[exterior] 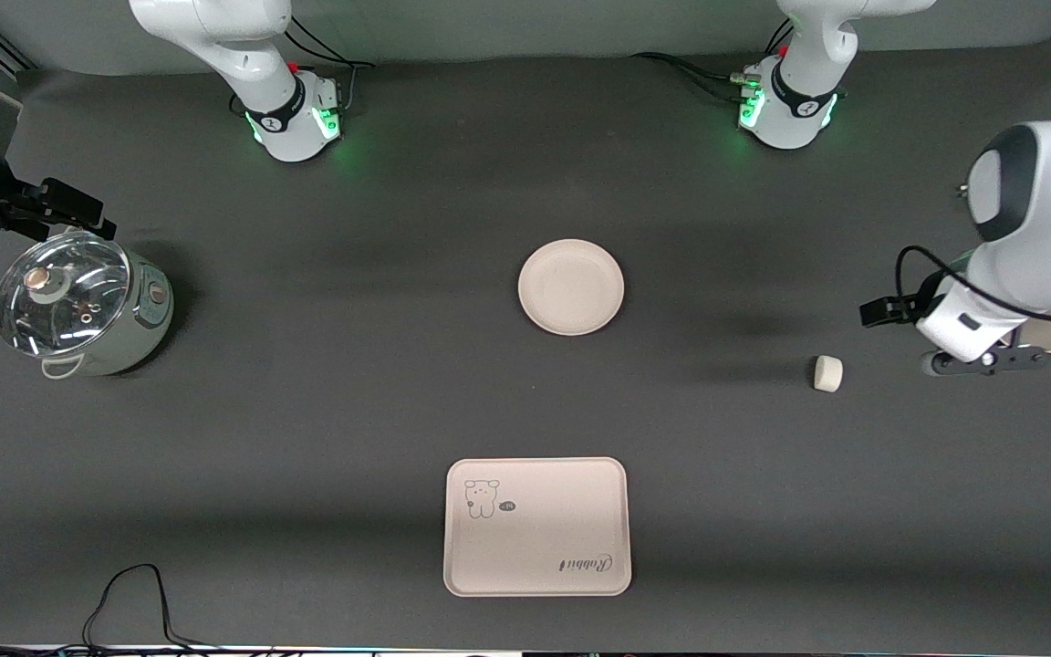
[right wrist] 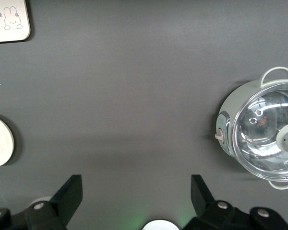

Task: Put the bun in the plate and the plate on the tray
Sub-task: 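Lower the left gripper onto the white bun and close on it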

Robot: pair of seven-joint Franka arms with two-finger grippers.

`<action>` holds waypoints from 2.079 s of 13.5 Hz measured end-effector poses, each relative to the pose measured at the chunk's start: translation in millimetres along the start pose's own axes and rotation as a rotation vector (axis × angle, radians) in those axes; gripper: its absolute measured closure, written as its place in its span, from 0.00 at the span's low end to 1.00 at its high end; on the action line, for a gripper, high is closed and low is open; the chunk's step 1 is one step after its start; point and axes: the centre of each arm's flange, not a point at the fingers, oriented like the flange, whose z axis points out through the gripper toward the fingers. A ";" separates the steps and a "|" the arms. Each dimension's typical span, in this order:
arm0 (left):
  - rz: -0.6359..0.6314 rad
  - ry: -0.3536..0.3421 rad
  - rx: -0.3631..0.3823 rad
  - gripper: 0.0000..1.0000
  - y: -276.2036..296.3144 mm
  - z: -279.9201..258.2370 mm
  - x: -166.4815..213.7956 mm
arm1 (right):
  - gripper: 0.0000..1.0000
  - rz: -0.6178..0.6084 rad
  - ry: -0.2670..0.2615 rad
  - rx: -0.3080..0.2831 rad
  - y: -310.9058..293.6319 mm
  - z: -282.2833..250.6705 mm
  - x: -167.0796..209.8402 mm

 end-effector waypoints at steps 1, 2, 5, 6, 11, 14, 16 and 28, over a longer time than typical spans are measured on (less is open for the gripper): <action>0.004 0.013 -0.003 0.00 1.5 25.9 -2.3 | 0.00 -0.002 0.000 0.006 -1.6 0.2 0.0; 0.010 0.017 -0.005 0.00 2.8 46.7 -4.2 | 0.00 -0.003 -0.001 0.013 -3.0 0.4 0.2; 0.031 0.070 -0.015 0.00 6.4 84.8 6.8 | 0.00 -0.003 -0.011 0.021 -4.3 5.3 2.8; 0.044 0.093 -0.018 0.01 7.0 94.6 12.4 | 0.00 -0.003 -0.016 0.024 -4.4 8.1 4.6; 0.049 0.143 -0.018 0.02 -17.5 130.5 27.8 | 0.00 -0.015 -0.026 0.029 -11.8 15.7 9.8; 0.039 0.173 -0.022 0.02 -22.6 147.4 33.5 | 0.00 -0.036 -0.019 0.028 -23.2 18.4 11.9; 0.034 0.183 -0.027 0.02 -21.2 157.3 32.1 | 0.00 -0.041 -0.020 0.028 -25.8 19.8 12.6; 0.037 0.303 -0.046 0.05 -12.7 186.4 -5.5 | 0.00 -0.019 -0.028 0.032 -13.3 19.8 11.9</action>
